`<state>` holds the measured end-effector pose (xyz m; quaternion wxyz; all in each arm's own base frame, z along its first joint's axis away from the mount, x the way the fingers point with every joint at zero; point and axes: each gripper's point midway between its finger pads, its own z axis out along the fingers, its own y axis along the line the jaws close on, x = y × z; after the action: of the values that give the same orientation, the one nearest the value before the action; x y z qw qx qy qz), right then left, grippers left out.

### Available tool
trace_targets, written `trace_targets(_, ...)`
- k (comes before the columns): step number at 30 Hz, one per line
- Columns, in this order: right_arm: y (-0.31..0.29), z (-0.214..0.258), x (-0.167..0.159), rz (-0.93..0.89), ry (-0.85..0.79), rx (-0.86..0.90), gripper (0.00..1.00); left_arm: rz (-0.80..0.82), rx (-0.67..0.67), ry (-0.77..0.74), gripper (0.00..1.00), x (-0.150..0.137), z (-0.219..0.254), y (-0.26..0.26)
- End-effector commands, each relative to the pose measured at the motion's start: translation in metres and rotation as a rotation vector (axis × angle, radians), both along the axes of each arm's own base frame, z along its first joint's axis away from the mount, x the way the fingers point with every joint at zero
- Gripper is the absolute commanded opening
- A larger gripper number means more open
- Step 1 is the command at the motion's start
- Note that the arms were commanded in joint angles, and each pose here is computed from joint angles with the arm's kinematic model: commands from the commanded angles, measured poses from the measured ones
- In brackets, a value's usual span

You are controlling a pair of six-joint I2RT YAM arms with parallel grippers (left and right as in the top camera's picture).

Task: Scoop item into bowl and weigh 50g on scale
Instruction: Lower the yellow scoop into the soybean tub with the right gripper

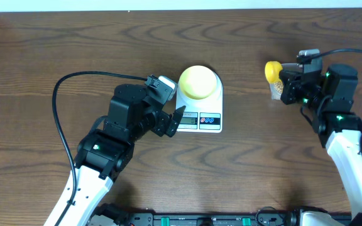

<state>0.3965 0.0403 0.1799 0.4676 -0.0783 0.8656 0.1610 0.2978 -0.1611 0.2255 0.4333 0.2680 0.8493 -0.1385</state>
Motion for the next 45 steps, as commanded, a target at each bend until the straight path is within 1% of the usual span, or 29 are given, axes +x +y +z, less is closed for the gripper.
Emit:
trace_targets(1, -0.01, 0.016, 0.007, -0.001, -0.033, -0.071, 0.01, 0.015, 0.0, 0.003, 0.94, 0.0, -0.001, 0.003)
trace_targets(9, -0.068, 0.003, 0.004, -0.189, 0.038, -0.338, 0.01, 0.015, 0.0, 0.003, 0.94, 0.0, -0.001, 0.003)
trace_targets(15, -0.085, -0.006, -0.001, -0.211, 0.077, -0.438, 0.01, 0.015, 0.0, 0.003, 0.93, 0.0, -0.001, 0.003)
trace_targets(19, -0.088, -0.018, 0.0, -0.208, 0.109, -0.438, 0.01, 0.015, 0.0, 0.003, 0.94, 0.0, -0.001, 0.003)
trace_targets(24, -0.088, -0.047, 0.005, -0.188, 0.176, -0.436, 0.01, 0.015, 0.0, 0.003, 0.94, 0.0, -0.001, 0.003)
trace_targets(29, -0.088, -0.064, 0.01, -0.177, 0.204, -0.43, 0.01, 0.016, 0.0, 0.003, 0.94, 0.0, -0.001, 0.003)
trace_targets(32, -0.085, -0.07, 0.01, -0.165, 0.218, -0.417, 0.01, 0.015, 0.0, 0.003, 0.94, 0.0, -0.001, 0.003)
trace_targets(39, -0.057, -0.07, 0.01, -0.049, 0.202, -0.299, 0.01, 0.016, 0.0, 0.003, 0.93, 0.0, -0.001, 0.003)
trace_targets(45, -0.046, -0.076, 0.0, 0.004, 0.239, -0.243, 0.01, 0.016, 0.0, 0.003, 0.94, 0.0, -0.001, 0.003)
